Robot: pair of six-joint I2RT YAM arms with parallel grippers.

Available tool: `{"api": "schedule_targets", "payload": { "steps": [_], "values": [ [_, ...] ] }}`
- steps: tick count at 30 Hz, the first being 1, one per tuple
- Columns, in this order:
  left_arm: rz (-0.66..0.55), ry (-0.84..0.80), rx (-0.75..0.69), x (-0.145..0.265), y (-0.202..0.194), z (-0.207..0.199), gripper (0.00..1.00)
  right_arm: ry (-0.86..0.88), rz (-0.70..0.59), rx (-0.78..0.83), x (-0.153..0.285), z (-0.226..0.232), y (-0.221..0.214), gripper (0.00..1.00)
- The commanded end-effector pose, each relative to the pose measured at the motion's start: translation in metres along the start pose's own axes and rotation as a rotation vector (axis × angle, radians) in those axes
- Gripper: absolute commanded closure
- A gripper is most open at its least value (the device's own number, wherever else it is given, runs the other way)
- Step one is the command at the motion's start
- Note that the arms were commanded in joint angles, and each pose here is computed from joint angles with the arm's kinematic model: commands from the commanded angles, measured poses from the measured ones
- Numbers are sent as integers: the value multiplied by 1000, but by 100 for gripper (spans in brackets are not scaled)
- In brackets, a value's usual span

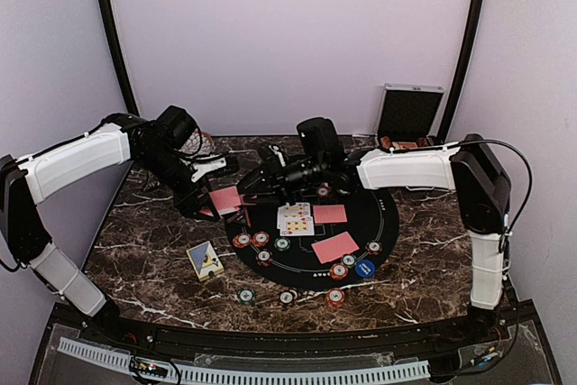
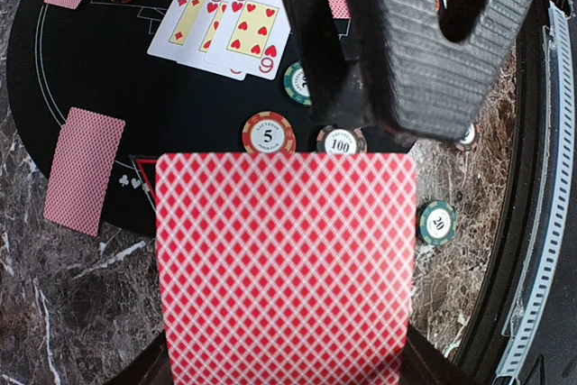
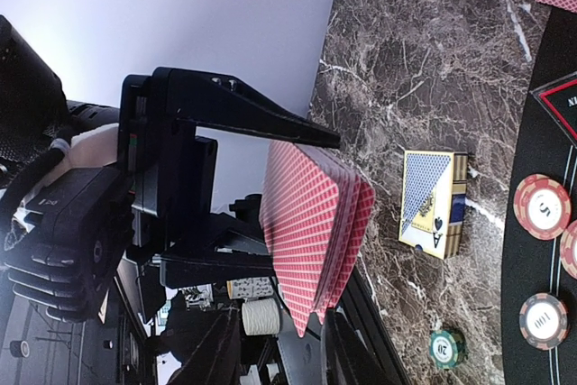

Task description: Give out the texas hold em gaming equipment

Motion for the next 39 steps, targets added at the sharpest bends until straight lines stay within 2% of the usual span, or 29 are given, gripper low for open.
{"api": "schedule_targets", "payload": {
  "steps": [1, 15, 23, 32, 36, 39],
  "values": [
    [-15, 0, -11, 8, -2, -4, 100, 30, 0, 41, -5, 11, 4, 69],
    [-10, 0, -11, 8, -5, -5, 100, 14, 18, 41, -11, 2, 3, 71],
    [-13, 1, -9, 8, -3, -4, 100, 70, 20, 45, -21, 16, 4, 74],
    [-13, 6, -11, 8, -4, -4, 100, 87, 33, 31, -29, 14, 0, 83],
    [-10, 6, -10, 8, -5, -4, 100, 75, 24, 30, -26, 12, 2, 99],
    [-9, 6, -10, 8, -6, -5, 100, 60, 5, 32, -17, 10, 6, 100]
  ]
}}
Point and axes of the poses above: each gripper's point midway between its finger pads, its own x axis back along the fingers, its own z axis along the line the jaws close on, y = z × x, the point moved 1 cm from there along x, back along the fingers, and after that the axes turned 11 degrees about x, right-handed, at the moved point
